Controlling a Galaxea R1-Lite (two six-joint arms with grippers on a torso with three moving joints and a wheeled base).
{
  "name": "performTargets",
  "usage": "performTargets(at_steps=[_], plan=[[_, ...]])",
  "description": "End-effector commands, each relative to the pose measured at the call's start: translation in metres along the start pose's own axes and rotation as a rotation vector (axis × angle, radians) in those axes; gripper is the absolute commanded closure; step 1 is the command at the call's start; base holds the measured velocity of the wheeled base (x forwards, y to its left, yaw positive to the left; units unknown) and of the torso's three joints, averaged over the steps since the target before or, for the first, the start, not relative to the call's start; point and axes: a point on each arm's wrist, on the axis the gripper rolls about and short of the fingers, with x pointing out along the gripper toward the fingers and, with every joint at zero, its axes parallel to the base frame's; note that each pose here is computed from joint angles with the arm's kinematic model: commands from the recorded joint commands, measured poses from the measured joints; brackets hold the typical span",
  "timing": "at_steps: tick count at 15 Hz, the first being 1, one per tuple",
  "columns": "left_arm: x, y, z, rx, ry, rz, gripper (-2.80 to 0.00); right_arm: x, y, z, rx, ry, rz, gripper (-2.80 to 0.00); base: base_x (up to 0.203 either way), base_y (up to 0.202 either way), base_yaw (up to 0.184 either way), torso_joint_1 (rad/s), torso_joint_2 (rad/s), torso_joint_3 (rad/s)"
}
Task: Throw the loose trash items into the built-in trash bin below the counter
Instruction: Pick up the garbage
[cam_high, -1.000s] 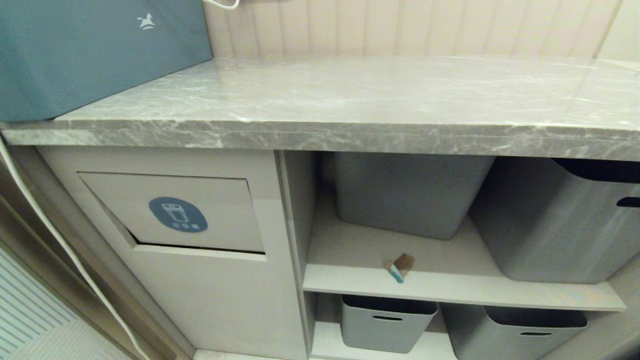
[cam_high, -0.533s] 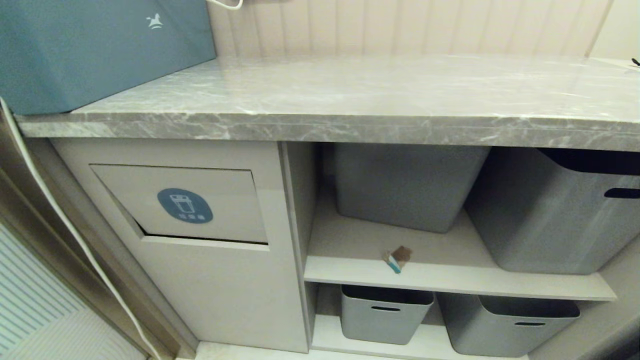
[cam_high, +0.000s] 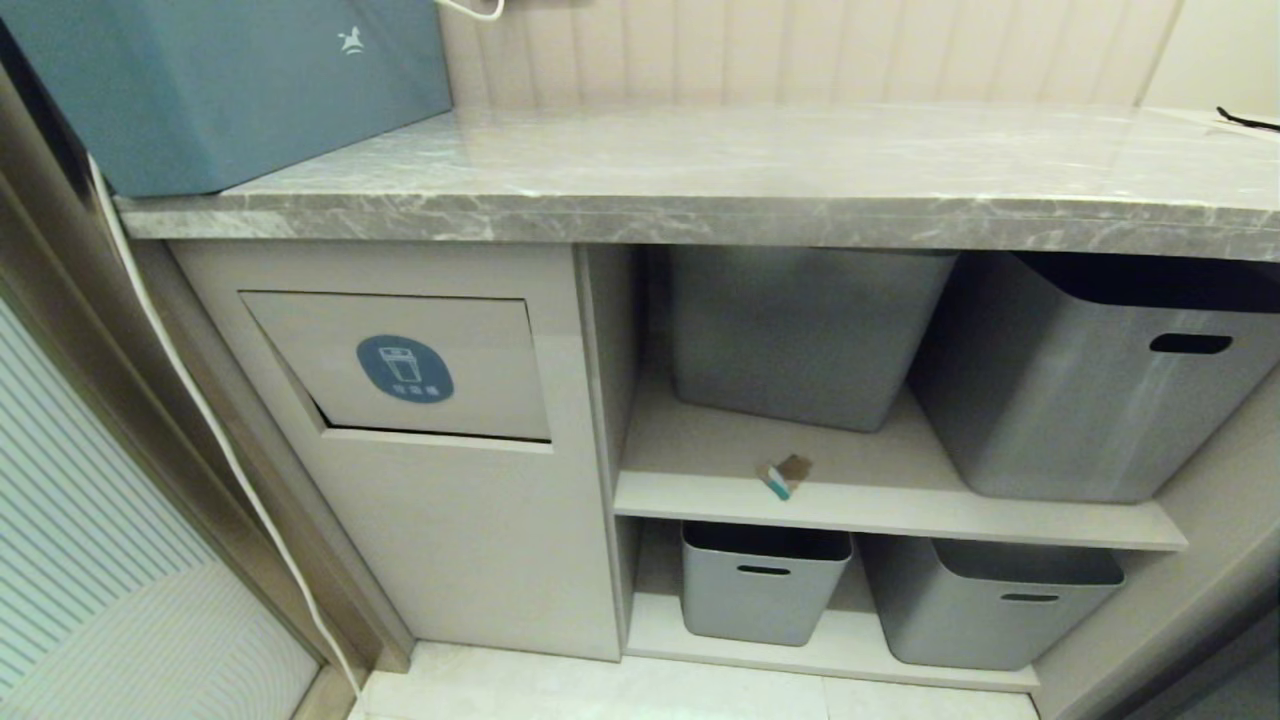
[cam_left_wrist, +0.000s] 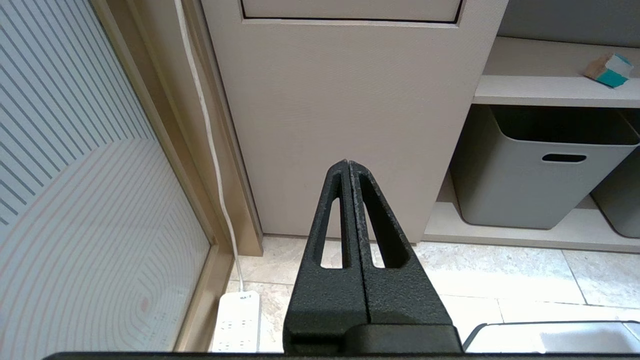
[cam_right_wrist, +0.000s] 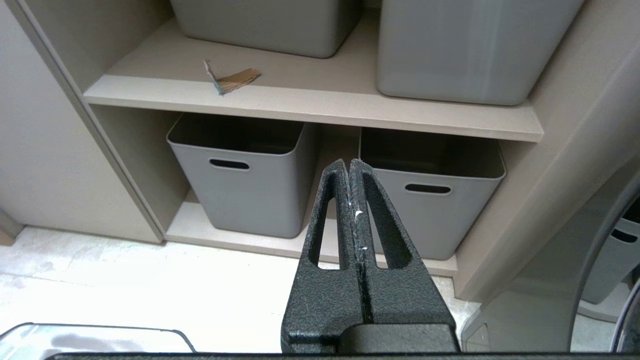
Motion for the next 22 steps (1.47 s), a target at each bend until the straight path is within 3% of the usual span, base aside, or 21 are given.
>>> performTargets(at_steps=[1, 22], plan=[[-0.0001, 0.0000, 0.0000, 0.001, -0.002, 0.000, 0.00, -0.0001, 0.0000, 0.0000, 0.000, -0.002, 0.001, 0.00, 0.000, 0.000, 0.000, 0.000, 0.00, 0.000], [0.0000, 0.0000, 0.0000, 0.007, 0.000, -0.001, 0.00, -0.0002, 0.0000, -0.0001, 0.002, -0.003, 0.000, 0.00, 0.000, 0.000, 0.000, 0.000, 0.00, 0.000]])
